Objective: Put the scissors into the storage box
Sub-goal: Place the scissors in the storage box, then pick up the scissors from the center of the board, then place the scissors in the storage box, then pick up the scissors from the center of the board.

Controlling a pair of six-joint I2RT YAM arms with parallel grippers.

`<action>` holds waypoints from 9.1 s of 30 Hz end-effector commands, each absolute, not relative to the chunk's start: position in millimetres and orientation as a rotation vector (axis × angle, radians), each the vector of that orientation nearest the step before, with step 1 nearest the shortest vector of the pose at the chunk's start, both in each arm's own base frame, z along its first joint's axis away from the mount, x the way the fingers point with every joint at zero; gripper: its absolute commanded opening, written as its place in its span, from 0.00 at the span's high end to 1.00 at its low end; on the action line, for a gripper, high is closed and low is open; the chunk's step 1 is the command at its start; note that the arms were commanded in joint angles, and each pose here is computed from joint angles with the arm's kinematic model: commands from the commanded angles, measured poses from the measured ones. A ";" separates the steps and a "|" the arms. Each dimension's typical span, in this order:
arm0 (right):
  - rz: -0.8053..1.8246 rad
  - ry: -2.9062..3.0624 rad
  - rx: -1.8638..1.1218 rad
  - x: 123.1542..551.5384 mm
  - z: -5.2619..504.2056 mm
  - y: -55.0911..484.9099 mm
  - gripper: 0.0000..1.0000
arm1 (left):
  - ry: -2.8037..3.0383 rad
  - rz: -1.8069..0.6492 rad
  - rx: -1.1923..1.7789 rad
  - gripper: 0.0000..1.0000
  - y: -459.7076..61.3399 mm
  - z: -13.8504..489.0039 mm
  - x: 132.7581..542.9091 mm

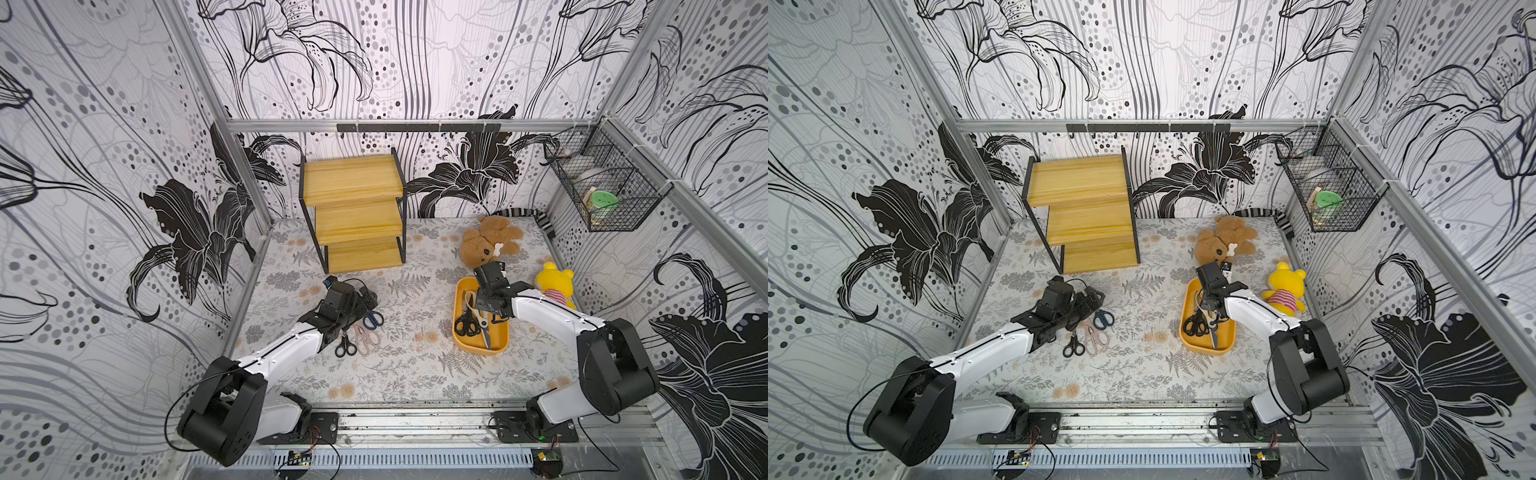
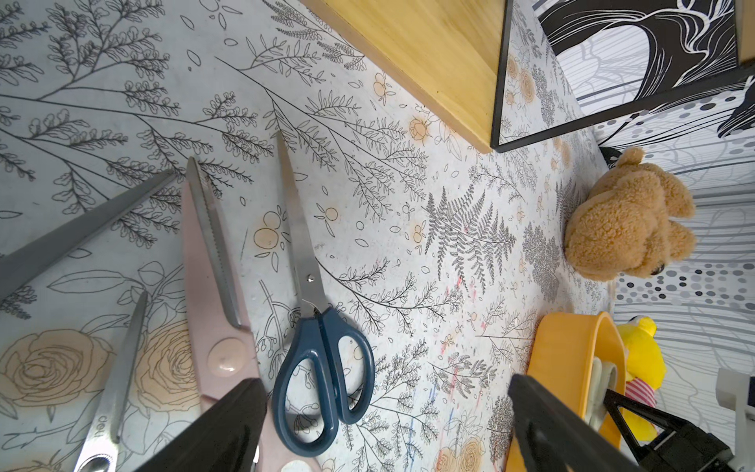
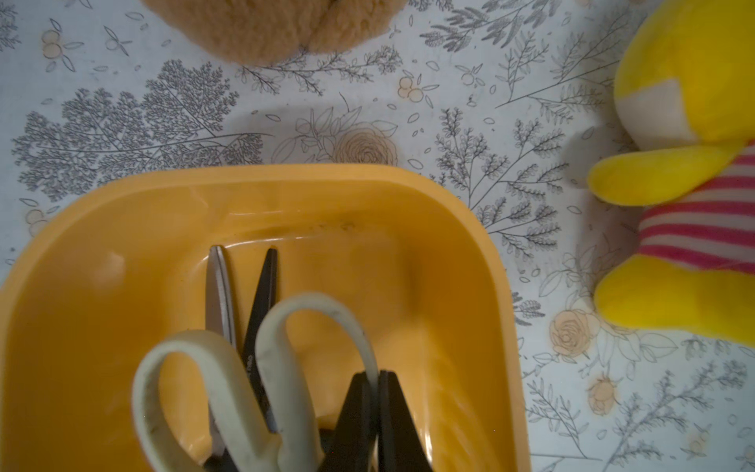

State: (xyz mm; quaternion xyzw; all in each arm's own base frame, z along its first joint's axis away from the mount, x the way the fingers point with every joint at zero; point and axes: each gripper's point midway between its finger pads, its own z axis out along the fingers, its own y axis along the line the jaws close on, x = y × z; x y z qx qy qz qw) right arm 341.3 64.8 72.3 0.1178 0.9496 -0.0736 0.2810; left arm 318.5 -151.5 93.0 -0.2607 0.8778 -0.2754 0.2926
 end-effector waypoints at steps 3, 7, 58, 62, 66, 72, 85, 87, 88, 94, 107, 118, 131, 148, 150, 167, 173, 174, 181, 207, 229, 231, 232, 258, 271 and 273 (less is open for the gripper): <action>-0.209 2.586 0.292 347.8 57.1 67.9 1.00 | 2.311 -0.731 -0.691 0.03 -153.7 100.5 325.0; -0.226 2.627 0.293 347.9 45.4 69.3 0.97 | 2.309 -0.721 -0.695 0.03 -150.6 99.2 322.0; 0.339 2.735 -0.729 308.9 52.1 391.1 0.62 | 2.335 -0.298 -0.891 0.03 -61.6 71.4 298.6; 0.329 2.742 -0.751 310.0 45.8 401.4 0.62 | 2.296 -0.274 -0.916 0.03 -48.6 78.8 298.7; 0.320 2.746 -0.767 311.5 42.7 406.8 0.63 | 2.267 -0.256 -0.941 0.03 -36.7 84.4 297.6; 0.290 2.761 -0.789 307.1 36.3 404.3 0.66 | 2.240 -0.238 -0.968 0.03 -27.2 87.4 296.3; 0.267 2.776 -0.784 310.6 23.0 406.2 0.69 | 2.230 -0.246 -0.961 0.03 -26.5 90.9 296.1; 0.267 2.778 -0.785 310.7 20.9 407.4 0.69 | 2.229 -0.243 -0.963 0.03 -25.9 90.1 295.4; 0.266 2.781 -0.784 310.8 19.6 407.7 0.70 | 2.228 -0.245 -0.960 0.03 -26.3 90.4 295.3; 0.216 2.802 -0.785 310.4 10.7 401.8 0.71 | 2.225 -0.245 -0.962 0.03 -25.7 89.3 294.4; -0.097 2.829 -0.840 312.5 -9.3 362.7 0.75 | 2.228 -0.250 -0.964 0.03 -26.4 87.3 293.4; -0.131 2.848 -0.853 306.8 -25.4 353.9 0.89 | 2.220 -0.265 -0.971 0.03 -27.5 90.3 295.0; -0.019 2.730 -0.760 318.5 1.6 360.9 1.00 | 2.219 -0.296 -0.981 0.03 -31.4 91.5 298.3; 0.149 2.566 -0.498 326.5 83.5 347.2 1.00 | 2.229 -0.415 -0.936 0.03 -48.1 93.8 303.9; 0.141 2.574 -0.455 323.3 86.5 337.8 1.00 | 2.236 -0.447 -0.919 0.03 -52.8 95.0 305.5; 0.057 2.588 0.064 293.6 106.8 189.4 1.00 | 2.295 -0.720 -0.855 0.02 -99.4 82.0 309.5; -0.031 2.537 0.207 295.4 127.0 128.9 1.00 | 2.300 -0.723 -0.848 0.02 -107.5 82.5 310.6; -0.048 2.535 0.227 294.0 128.5 119.9 1.00 | 2.301 -0.725 -0.848 0.02 -108.5 82.3 310.6; -0.088 2.590 0.310 268.2 116.7 79.2 1.00 | 2.322 -0.731 -0.831 0.02 -117.9 81.4 314.6; -0.052 2.772 0.339 235.0 39.5 83.6 0.92 | 2.341 -0.729 -0.813 0.02 -128.9 79.6 315.9; 0.119 2.666 0.113 288.4 103.8 138.1 0.58 | 2.328 -0.675 -0.824 0.02 -119.7 81.3 312.6; 0.131 2.648 0.034 294.7 109.4 157.9 0.58 | 2.329 -0.655 -0.832 0.03 -116.8 79.7 311.2; 0.134 2.639 -0.008 297.9 112.8 168.1 0.58 | 2.327 -0.650 -0.834 0.03 -116.0 79.6 311.0; 0.335 2.586 -0.911 251.7 68.8 417.7 0.59 | 2.254 -0.335 -1.182 0.03 -25.5 63.2 284.8; 0.238 2.686 -0.979 243.0 34.3 433.2 0.62 | 2.195 -0.247 -1.203 0.03 1.8 77.9 278.0; 0.225 2.693 -0.977 243.1 32.3 432.0 0.63 | 2.195 -0.247 -1.203 0.03 2.2 78.1 278.2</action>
